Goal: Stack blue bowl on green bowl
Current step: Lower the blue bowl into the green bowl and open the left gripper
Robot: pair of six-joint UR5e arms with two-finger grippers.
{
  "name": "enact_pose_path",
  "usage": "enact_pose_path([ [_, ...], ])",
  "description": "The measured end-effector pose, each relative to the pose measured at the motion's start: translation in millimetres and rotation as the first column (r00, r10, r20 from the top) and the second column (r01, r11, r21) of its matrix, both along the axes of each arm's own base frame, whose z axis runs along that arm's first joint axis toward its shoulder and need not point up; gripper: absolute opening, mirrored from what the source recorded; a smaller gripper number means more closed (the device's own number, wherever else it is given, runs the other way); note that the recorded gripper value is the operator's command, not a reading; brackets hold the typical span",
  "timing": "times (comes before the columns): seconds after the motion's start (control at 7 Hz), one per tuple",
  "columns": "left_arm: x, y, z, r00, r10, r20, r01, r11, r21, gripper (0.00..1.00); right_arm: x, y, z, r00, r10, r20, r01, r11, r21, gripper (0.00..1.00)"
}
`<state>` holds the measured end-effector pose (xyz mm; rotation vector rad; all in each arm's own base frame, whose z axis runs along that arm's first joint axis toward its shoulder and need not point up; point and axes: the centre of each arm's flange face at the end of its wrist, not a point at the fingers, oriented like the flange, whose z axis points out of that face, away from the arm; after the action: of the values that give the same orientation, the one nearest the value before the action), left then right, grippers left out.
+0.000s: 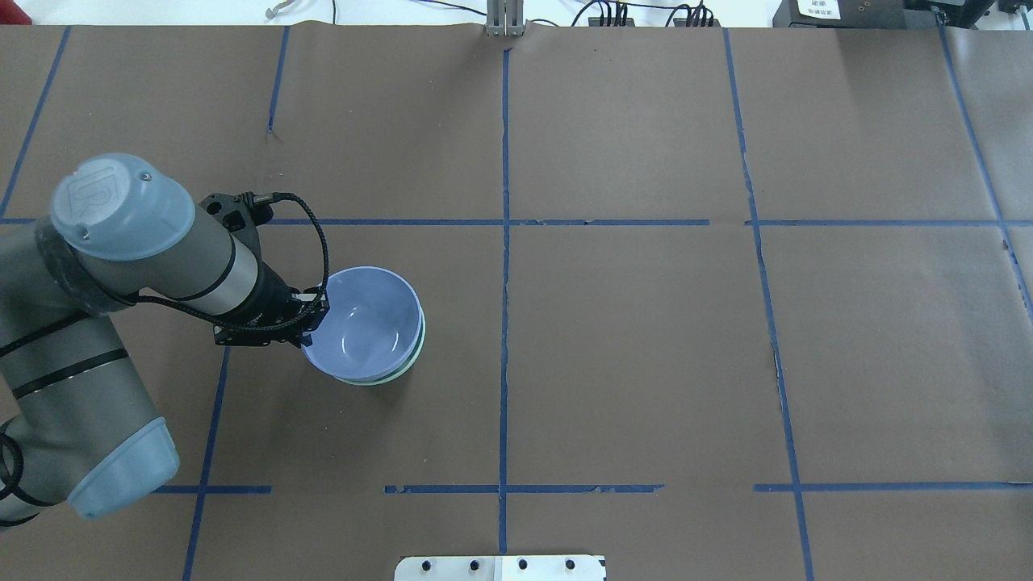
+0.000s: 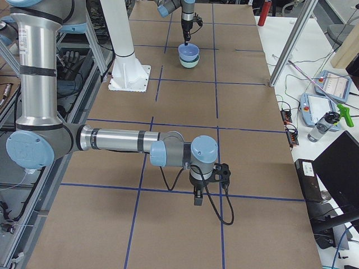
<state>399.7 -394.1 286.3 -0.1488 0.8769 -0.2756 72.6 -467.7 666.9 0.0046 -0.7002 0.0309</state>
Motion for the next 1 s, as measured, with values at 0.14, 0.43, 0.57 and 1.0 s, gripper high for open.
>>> enact_pose_path([
  [0.14, 6, -4, 7, 1.0, 0.0, -0.002, 0.0, 1.0, 0.002, 0.0, 0, 0, 0, 1.0, 0.0, 0.0, 0.0, 1.0, 0.0, 1.0],
  [0.43, 12, -9, 15, 1.0, 0.001, -0.007, -0.001, 1.0, 0.007, 0.0, 0, 0, 0, 1.0, 0.0, -0.001, 0.0, 1.0, 0.0, 1.0],
  [0.57, 13, -9, 16, 1.0, 0.003, -0.006, -0.003, 1.0, 0.008, 0.0, 0, 0, 0, 1.0, 0.0, -0.001, 0.0, 1.0, 0.0, 1.0],
  [1.0, 14, -10, 18, 1.0, 0.007, -0.006, -0.007, 1.0, 0.013, 1.0, 0, 0, 0, 1.0, 0.0, -0.001, 0.0, 1.0, 0.0, 1.0],
])
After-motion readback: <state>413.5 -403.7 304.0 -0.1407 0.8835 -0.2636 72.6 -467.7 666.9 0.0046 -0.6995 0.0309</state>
